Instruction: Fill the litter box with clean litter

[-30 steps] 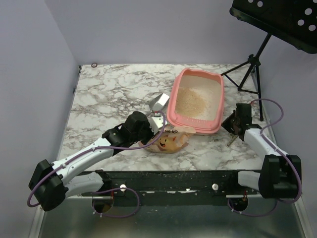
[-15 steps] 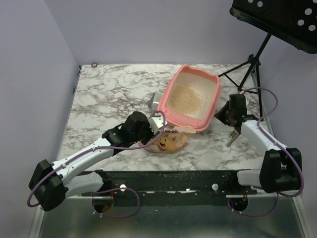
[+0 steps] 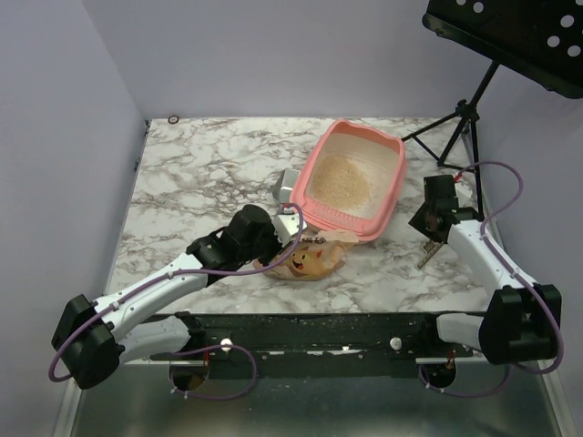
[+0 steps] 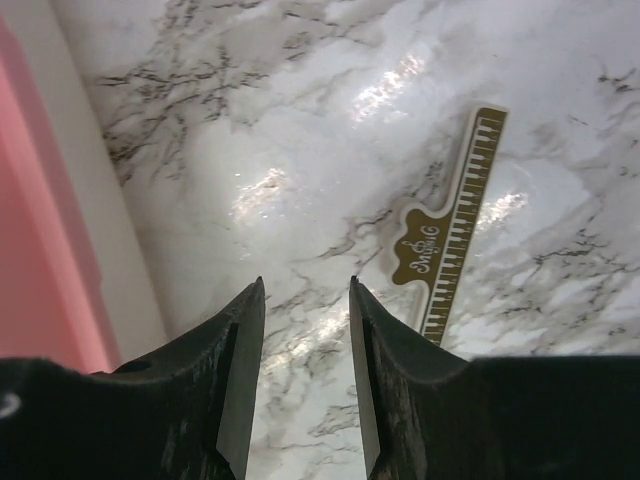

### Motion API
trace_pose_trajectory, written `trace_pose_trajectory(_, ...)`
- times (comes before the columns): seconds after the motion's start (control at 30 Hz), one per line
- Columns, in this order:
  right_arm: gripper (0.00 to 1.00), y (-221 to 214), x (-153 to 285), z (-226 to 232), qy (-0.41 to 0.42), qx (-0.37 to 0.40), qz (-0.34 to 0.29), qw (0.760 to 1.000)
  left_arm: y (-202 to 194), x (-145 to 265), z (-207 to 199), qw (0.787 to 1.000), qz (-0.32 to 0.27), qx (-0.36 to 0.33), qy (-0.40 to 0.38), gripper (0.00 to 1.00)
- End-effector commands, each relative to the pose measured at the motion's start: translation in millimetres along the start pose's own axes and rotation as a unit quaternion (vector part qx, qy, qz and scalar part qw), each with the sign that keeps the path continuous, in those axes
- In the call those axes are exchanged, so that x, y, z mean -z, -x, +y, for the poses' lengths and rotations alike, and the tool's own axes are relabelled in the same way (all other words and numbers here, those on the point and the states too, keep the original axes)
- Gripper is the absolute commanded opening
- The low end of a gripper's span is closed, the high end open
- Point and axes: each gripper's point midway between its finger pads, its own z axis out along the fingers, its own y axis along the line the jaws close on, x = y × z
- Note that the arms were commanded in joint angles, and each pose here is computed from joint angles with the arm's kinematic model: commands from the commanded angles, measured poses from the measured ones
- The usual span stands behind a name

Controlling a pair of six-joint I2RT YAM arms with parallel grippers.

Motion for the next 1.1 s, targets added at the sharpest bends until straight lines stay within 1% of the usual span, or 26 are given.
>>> trace_pose_trajectory(0.0, 0.47, -3.8, -7.3, -24.4, -0.068, 0.010, 0.016, 0.998, 15.4, 9.9, 13.3, 0.999, -0.027, -0.004, 0.037, 0.00)
trace_pose_trajectory(0.33, 0.47, -6.8, -28.5, -45.0, -0.115, 0.016, 0.033, 0.993, 14.9, 10.1, 12.3, 0.999, -0.027, -0.007, 0.037, 0.00)
trace_pose_trajectory(0.67, 0.47, -18.9, -43.1, -50.7, -0.126, 0.027, 0.053, 0.990, 11.5, 6.8, 12.3, 0.999, -0.018, -0.007, 0.036, 0.00)
trace_pose_trajectory(1.0, 0.47, -19.9, -50.8, -53.7, -0.144, 0.037, 0.061, 0.987, 9.1, 6.7, 13.1, 0.999, -0.014, -0.009, 0.039, 0.00)
trace_pose_trajectory(1.07, 0.45, -19.5, -50.8, -53.1, -0.144, 0.037, 0.062, 0.987, 9.1, 6.3, 13.2, 0.999, -0.014, -0.009, 0.039, 0.00)
